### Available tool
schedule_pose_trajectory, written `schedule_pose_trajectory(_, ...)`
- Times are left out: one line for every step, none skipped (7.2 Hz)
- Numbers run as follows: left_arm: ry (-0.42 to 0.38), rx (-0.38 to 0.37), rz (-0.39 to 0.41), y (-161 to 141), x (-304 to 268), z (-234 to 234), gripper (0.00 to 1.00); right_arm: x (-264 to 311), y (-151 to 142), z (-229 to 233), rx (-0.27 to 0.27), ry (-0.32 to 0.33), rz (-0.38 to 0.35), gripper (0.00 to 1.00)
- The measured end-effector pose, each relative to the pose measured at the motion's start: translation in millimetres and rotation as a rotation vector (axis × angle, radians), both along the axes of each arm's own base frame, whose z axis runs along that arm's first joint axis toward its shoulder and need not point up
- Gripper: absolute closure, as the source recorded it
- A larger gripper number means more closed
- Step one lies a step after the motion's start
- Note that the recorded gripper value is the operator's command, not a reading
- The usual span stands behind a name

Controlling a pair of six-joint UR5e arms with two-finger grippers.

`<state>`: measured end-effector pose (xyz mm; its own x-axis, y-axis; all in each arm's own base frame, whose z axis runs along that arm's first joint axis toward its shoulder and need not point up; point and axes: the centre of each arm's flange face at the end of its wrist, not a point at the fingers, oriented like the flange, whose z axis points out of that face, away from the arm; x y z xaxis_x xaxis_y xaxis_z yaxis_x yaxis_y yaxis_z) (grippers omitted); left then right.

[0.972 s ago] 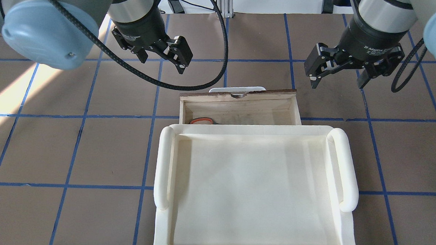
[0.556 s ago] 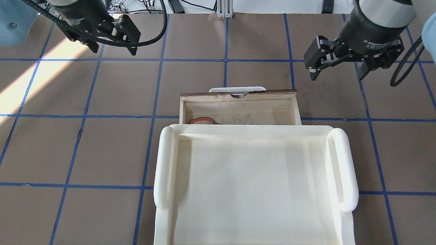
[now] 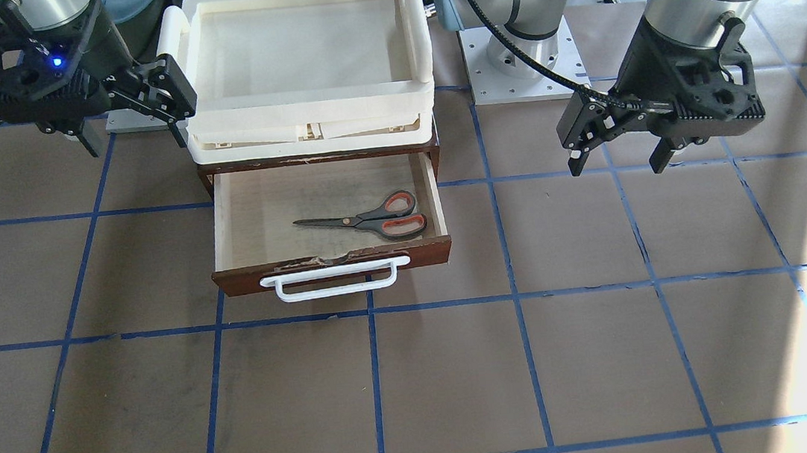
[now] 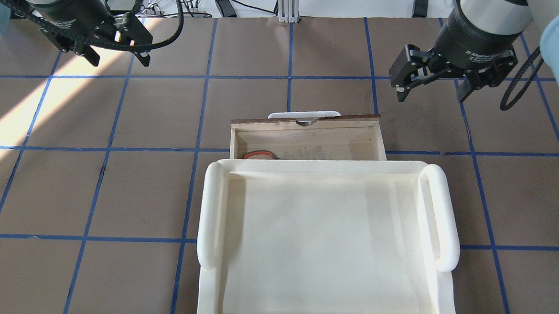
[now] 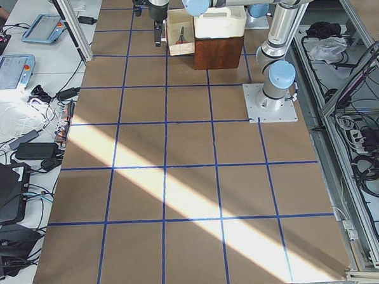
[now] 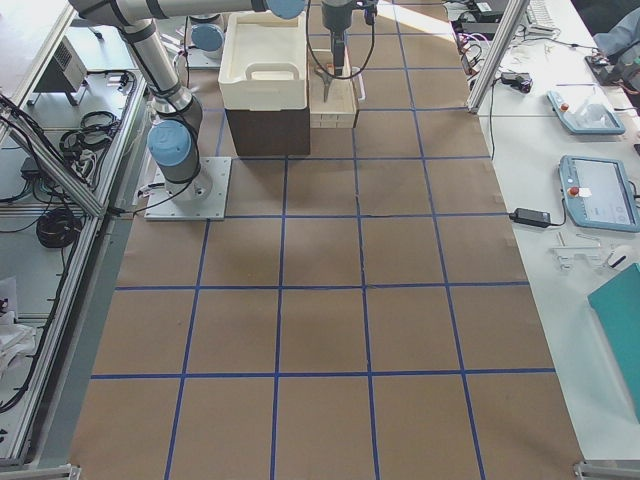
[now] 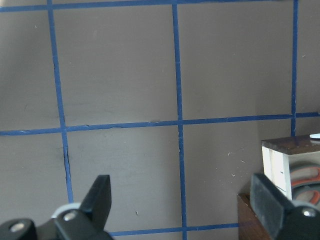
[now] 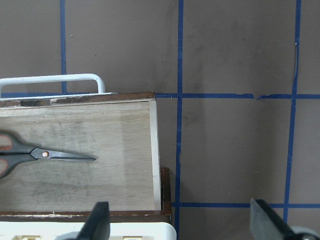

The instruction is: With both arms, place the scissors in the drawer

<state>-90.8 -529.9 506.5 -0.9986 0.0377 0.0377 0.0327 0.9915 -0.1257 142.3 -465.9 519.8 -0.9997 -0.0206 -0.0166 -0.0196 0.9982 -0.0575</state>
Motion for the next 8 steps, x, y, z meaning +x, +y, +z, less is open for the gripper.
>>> schedule_pose_trajectory(0.001, -0.004, -0.003, 5, -3, 4, 0.0, 0, 0, 0, 0.0, 0.0, 0.0, 0.0)
schedule_pose_trajectory(0.001, -0.004, -0.008, 9, -7, 6, 0.0, 0, 0, 0, 0.0, 0.0, 0.001, 0.0)
schedule_pose_trajectory(0.001, 0.0, -0.014, 13, -13, 5, 0.0, 0, 0, 0, 0.0, 0.0, 0.001, 0.0)
schedule_pose_trajectory(0.001, 0.006, -0.019, 15, -17, 2, 0.0, 0, 0, 0, 0.0, 0.0, 0.001, 0.0)
schedule_pose_trajectory(0.002, 0.009, -0.022, 16, -19, 0, 0.0, 0, 0, 0, 0.0, 0.0, 0.001, 0.0)
schedule_pose_trajectory(0.003, 0.011, -0.024, 16, -20, -1, 0.0, 0, 0, 0, 0.0, 0.0, 0.001, 0.0)
schedule_pose_trajectory(0.003, 0.012, -0.027, 16, -20, -2, 0.0, 0, 0, 0, 0.0, 0.0, 0.001, 0.0)
schedule_pose_trajectory(0.003, 0.012, -0.029, 15, -20, -3, 0.0, 0, 0, 0, 0.0, 0.0, 0.001, 0.0)
